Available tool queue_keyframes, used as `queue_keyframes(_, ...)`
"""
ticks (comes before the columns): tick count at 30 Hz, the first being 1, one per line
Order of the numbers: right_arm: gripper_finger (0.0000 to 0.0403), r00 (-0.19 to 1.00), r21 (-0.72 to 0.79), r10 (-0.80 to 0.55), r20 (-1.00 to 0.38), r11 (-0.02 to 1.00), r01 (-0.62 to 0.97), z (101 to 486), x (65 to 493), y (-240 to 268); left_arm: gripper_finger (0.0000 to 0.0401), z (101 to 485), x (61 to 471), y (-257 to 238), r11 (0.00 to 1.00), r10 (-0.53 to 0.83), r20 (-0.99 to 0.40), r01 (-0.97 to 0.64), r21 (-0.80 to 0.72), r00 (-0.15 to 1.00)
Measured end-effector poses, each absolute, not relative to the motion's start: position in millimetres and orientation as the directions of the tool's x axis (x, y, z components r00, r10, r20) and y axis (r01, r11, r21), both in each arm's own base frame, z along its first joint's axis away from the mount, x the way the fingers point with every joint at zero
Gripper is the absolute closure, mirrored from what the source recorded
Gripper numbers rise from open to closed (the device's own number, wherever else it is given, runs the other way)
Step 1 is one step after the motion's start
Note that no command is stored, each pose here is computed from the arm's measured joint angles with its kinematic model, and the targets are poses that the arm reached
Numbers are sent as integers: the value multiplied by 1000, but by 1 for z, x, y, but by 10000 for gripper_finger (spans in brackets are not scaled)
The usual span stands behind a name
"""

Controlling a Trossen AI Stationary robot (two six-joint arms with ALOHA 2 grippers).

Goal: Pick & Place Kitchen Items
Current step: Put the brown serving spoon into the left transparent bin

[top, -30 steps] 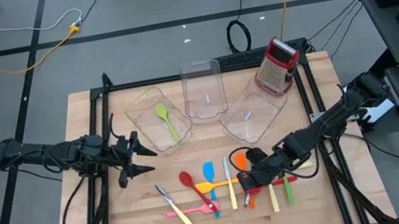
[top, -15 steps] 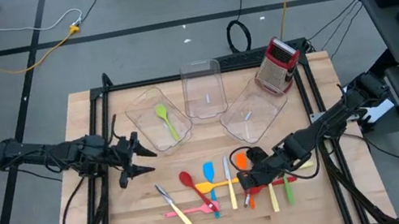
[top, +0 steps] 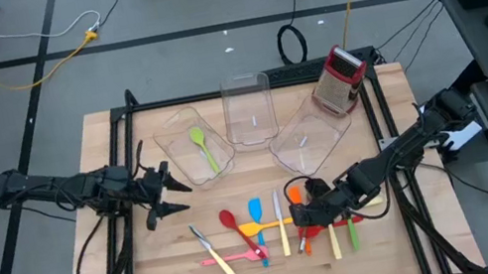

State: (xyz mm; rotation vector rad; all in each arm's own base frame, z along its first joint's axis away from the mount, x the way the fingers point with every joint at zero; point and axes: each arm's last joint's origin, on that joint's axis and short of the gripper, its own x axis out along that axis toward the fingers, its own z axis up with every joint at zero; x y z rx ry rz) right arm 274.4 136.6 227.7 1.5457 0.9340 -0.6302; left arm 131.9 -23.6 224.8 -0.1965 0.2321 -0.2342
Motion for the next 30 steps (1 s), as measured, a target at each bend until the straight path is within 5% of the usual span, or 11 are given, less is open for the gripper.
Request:
queue_keyframes(10, 237, 510, 488, 229, -829, -146, 860, 226, 273, 136, 160, 225, 132, -24, 957, -247, -203, 206, -203, 947)
queue_keyframes(30, 242, 464, 424, 267, -845, -195, 884, 190, 292, 151, 160, 224, 132, -22, 967, -211, -212, 171, -189, 954)
